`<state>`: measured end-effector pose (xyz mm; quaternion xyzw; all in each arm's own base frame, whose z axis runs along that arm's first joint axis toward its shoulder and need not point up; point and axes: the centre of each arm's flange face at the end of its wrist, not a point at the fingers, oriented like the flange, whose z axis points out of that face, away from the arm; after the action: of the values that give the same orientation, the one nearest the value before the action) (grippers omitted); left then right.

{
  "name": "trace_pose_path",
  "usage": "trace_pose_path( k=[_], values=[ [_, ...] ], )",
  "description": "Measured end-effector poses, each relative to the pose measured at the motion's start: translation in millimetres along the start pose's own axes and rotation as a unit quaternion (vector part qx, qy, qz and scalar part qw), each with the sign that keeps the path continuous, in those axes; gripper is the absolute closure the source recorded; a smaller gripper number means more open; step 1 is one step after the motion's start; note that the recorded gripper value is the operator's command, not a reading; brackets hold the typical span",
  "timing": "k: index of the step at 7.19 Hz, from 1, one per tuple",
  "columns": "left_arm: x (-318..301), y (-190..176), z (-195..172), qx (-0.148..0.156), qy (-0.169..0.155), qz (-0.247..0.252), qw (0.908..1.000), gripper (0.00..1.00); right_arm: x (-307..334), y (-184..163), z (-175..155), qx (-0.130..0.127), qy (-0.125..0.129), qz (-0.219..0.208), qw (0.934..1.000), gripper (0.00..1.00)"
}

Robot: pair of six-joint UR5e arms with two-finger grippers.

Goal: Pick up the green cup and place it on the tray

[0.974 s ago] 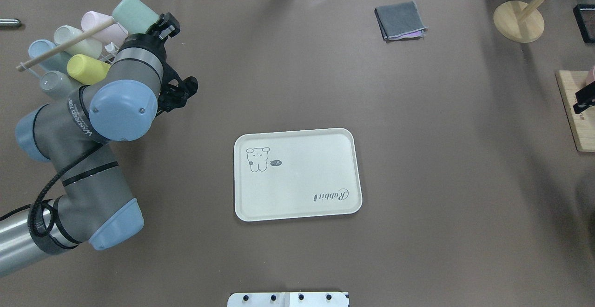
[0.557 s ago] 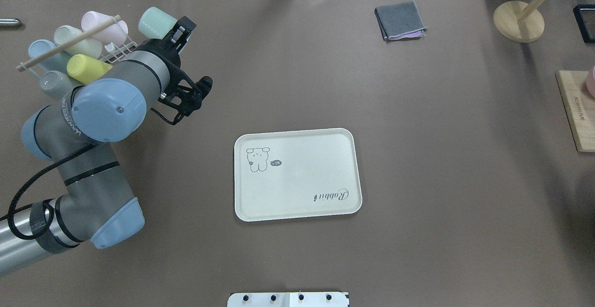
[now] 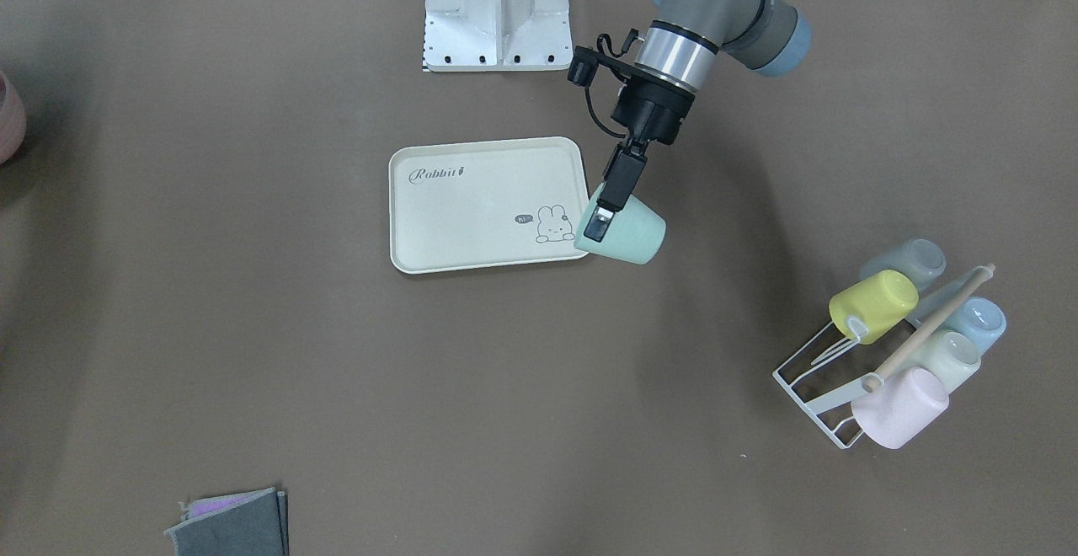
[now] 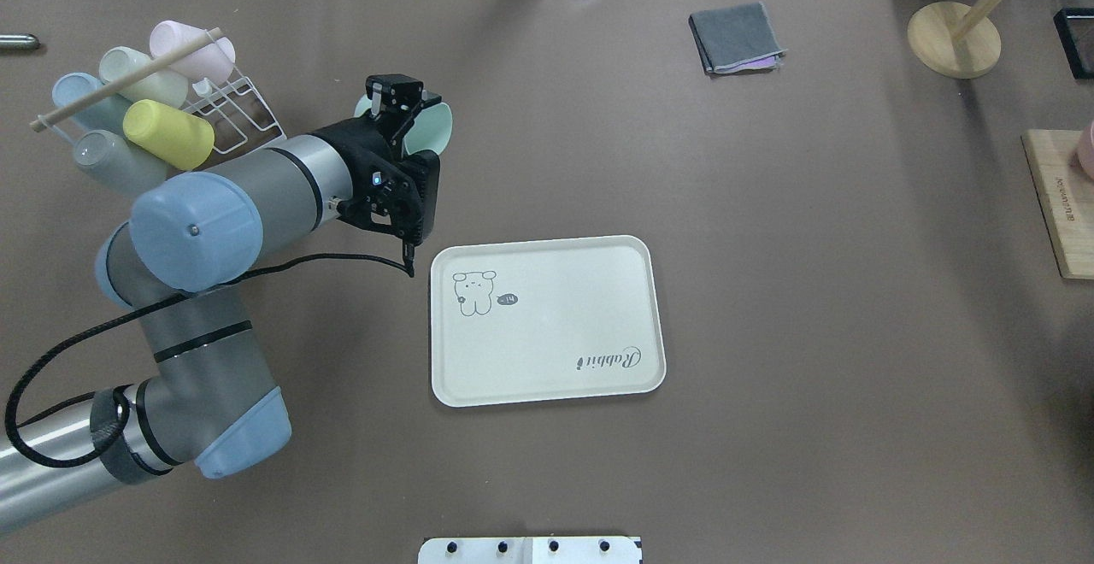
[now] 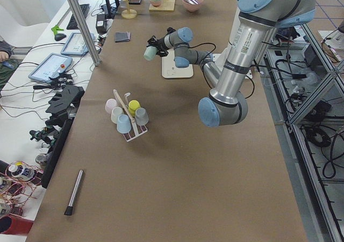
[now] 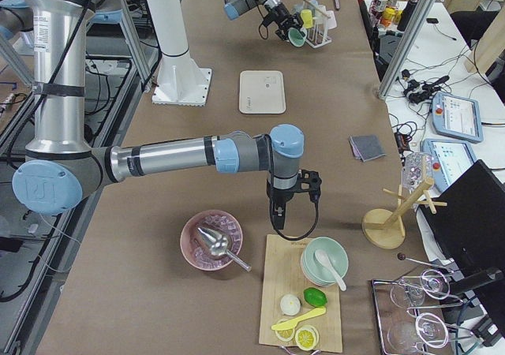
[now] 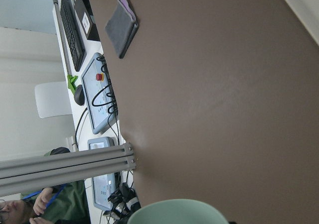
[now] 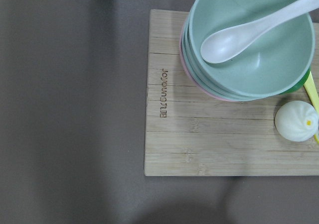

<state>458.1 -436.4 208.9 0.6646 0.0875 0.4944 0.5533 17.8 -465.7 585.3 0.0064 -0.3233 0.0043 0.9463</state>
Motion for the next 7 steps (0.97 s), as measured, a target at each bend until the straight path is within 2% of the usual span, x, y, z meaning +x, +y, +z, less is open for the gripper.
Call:
trace_pose_path(
  k=[1,2,3,5,6,7],
  values=[
    [22,-18,10,0.039,0.019,-0.088,0.9951,0.73,1,1,-2,-0.001,-0.018,0.006,0.9998,0.0],
    [40,-37,21,0.076,0.041,-0.174,0.9809,0.73,4,2,-4,-0.002,-0.035,0.013,0.9993,0.0],
    [58,-55,36,0.113,0.06,-0.249,0.9599,0.73,5,3,-6,-0.002,-0.045,0.016,0.9989,0.0],
    [83,-73,55,0.18,0.083,-0.357,0.913,0.74,8,7,-3,-0.006,-0.049,0.02,0.9986,0.0],
    [92,-70,59,0.207,0.096,-0.399,0.8884,0.74,10,9,-2,-0.008,-0.05,0.022,0.9985,0.0],
    [101,-61,62,0.23,0.103,-0.421,0.871,0.74,11,10,0,-0.009,-0.05,0.024,0.9985,0.0]
  ],
)
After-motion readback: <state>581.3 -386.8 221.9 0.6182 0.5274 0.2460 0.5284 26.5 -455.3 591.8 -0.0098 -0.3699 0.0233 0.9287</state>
